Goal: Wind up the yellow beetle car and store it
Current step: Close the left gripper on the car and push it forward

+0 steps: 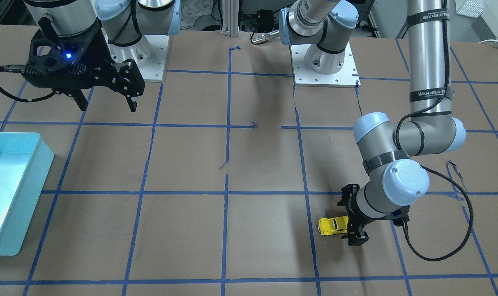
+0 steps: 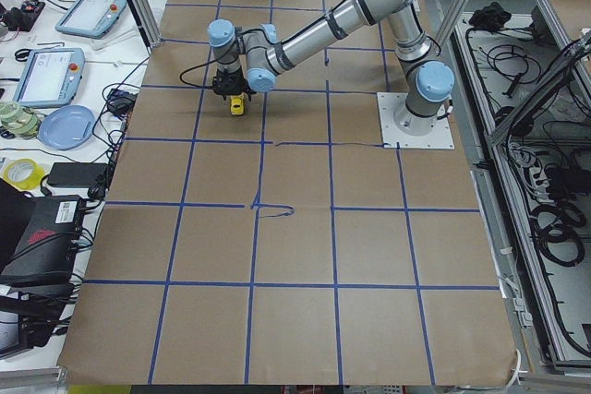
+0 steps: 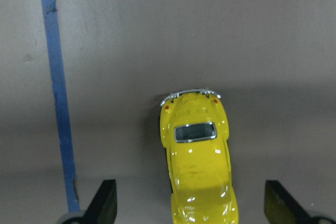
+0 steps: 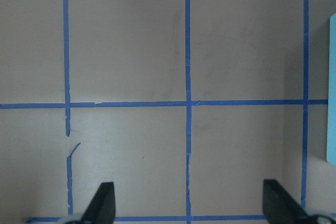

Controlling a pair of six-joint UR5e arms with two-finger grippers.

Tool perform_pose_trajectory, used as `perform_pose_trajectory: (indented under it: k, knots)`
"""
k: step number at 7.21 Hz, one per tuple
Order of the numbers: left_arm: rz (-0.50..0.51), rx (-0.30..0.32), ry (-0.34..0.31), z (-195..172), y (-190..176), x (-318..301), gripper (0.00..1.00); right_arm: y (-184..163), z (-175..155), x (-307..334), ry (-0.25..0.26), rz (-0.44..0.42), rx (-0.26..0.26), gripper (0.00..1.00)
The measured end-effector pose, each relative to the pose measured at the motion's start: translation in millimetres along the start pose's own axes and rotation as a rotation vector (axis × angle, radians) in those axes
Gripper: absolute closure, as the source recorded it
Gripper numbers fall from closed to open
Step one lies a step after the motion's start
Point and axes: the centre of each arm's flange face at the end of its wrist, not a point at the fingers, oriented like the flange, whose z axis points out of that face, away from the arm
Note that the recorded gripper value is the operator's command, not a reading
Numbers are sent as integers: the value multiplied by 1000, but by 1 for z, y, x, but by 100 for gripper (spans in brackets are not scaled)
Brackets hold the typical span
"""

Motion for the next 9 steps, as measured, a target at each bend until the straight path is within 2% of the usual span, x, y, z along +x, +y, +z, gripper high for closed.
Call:
perform_pose_trajectory:
  k: [1,2,3,7,9]
  knots:
    - [-14,3,-5,4,-1,1,52,0,0,0,0,-1,0,0]
    - [-33,4,-9,7,-1,1,93,0,0,0,0,-1,-1,0]
    - [-44,1,-9,8,-1,2,100,0,0,0,0,-1,0,0]
    - [-43,-65,60,-16,10,12,100,0,0,-1,-1,0,-1,0]
    - [-2,-82,49,-15,34,7,100,0,0,-1,-1,-1,0,0]
